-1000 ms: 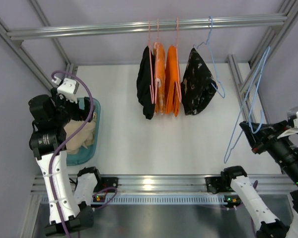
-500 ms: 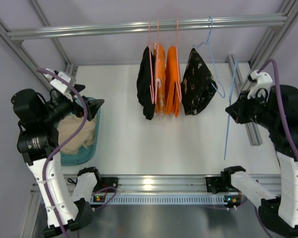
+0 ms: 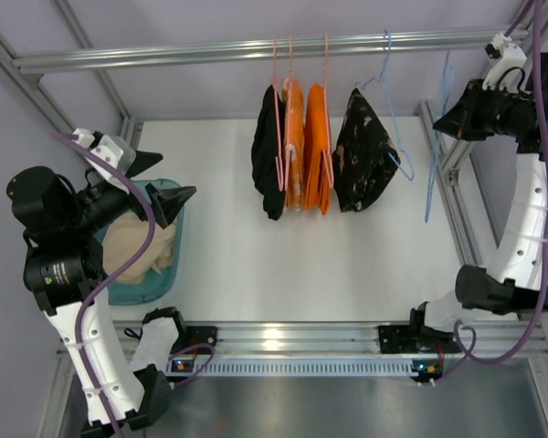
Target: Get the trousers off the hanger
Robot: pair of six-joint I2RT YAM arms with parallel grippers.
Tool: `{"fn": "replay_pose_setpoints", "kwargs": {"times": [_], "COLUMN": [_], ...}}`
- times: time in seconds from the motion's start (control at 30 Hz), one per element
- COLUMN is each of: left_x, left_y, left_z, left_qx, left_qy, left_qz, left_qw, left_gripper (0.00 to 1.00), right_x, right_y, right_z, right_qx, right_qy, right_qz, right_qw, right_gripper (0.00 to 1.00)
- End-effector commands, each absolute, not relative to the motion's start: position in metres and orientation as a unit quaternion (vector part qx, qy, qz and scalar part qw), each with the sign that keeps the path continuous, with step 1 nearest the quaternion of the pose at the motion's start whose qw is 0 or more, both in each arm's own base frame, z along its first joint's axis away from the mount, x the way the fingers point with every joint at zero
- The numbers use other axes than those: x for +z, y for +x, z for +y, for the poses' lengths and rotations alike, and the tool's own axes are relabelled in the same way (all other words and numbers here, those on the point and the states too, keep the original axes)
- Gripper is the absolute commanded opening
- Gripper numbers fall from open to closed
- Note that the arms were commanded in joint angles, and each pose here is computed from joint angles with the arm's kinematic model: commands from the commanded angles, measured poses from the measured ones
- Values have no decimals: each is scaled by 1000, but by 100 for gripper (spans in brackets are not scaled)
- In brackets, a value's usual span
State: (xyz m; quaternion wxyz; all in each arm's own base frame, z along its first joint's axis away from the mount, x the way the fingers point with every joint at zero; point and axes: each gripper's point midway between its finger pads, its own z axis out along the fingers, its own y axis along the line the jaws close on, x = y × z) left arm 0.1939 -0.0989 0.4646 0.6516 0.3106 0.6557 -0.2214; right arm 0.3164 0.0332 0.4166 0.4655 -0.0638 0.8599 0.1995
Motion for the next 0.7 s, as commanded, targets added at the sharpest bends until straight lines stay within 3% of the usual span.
{"fn": "replay_pose_setpoints", "kwargs": {"times": [0.0, 0.67], "left_x": [472, 457], "left_y": [184, 175], "left_z": [-105, -107], "left_qx": [-223, -231], "left_qy": [330, 317], "left_qz": [637, 647], "left_qw": [660, 654], "left_gripper": [97, 97], "right_x": [443, 461], "right_y": [310, 419], "right_z": [44, 19], "right_qx": [219, 278], "right_qy": [-114, 11], "right_qz": [836, 803], "right_qw": [490, 526], "right_gripper": [0, 0]}}
